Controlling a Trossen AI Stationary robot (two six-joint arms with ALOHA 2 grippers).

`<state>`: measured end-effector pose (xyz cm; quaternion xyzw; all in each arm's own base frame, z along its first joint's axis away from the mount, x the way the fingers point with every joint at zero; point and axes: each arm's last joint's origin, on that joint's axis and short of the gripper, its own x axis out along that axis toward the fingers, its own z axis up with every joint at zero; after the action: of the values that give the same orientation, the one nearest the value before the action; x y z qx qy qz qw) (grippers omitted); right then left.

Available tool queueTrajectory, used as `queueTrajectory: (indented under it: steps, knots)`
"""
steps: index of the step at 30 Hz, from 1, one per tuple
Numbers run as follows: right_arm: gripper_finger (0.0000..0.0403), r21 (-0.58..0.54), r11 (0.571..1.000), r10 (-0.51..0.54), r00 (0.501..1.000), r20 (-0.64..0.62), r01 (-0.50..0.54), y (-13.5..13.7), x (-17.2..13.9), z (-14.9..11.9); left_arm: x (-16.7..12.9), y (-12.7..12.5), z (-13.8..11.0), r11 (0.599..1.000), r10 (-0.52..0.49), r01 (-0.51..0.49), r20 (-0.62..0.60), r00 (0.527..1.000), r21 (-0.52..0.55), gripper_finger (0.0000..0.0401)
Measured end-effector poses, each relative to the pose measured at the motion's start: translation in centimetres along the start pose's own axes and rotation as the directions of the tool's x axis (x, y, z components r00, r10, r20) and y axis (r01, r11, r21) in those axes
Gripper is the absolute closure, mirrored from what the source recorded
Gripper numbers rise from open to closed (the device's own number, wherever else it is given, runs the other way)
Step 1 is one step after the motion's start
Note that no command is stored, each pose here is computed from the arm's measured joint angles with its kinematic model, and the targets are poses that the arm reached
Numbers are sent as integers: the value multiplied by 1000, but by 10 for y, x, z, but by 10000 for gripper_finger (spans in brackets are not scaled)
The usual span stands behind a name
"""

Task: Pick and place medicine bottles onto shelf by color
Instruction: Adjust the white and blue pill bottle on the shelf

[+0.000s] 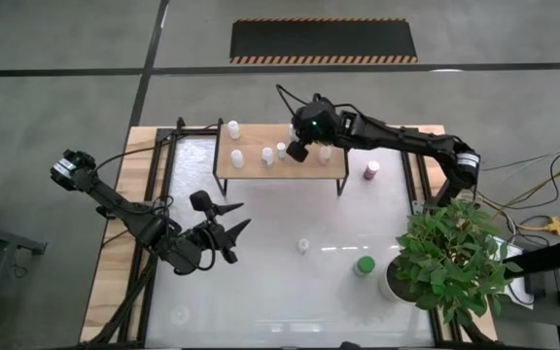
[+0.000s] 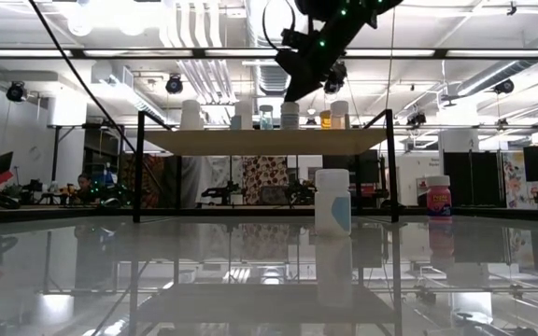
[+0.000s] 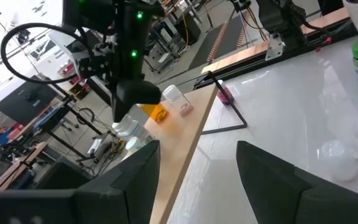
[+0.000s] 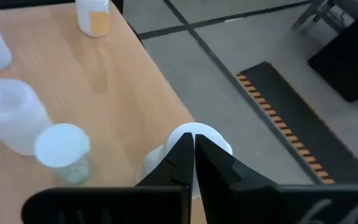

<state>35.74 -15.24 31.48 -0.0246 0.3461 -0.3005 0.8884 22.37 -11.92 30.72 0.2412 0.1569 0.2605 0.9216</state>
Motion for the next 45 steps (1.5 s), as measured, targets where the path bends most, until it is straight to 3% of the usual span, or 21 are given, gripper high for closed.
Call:
queueTrajectory:
  steps: [12,19,24,27,33,45]
  knots:
    - [394,-156,988,-2,1000,-4,1,-8,-6,0,0,0,0,1000,0,0,0,1000,19,206]
    - [394,-50,999,5,999,41,-3,-14,-24,10,0,2,0,1000,3,-3,0,1000,18,206]
    - [394,8,987,158,986,43,-159,-10,-27,11,1,2,0,1000,6,-6,-2,1000,20,206]
    - [394,29,982,185,983,19,-185,-8,-26,8,1,2,0,1000,6,-6,-2,1000,20,206]
    - [394,25,994,104,993,-57,-103,-10,-19,-2,1,2,0,1000,6,-6,-2,1000,19,206]
    - [394,-9,999,32,998,-62,-32,-16,-18,-3,1,2,0,1000,6,-6,-2,1000,19,206]
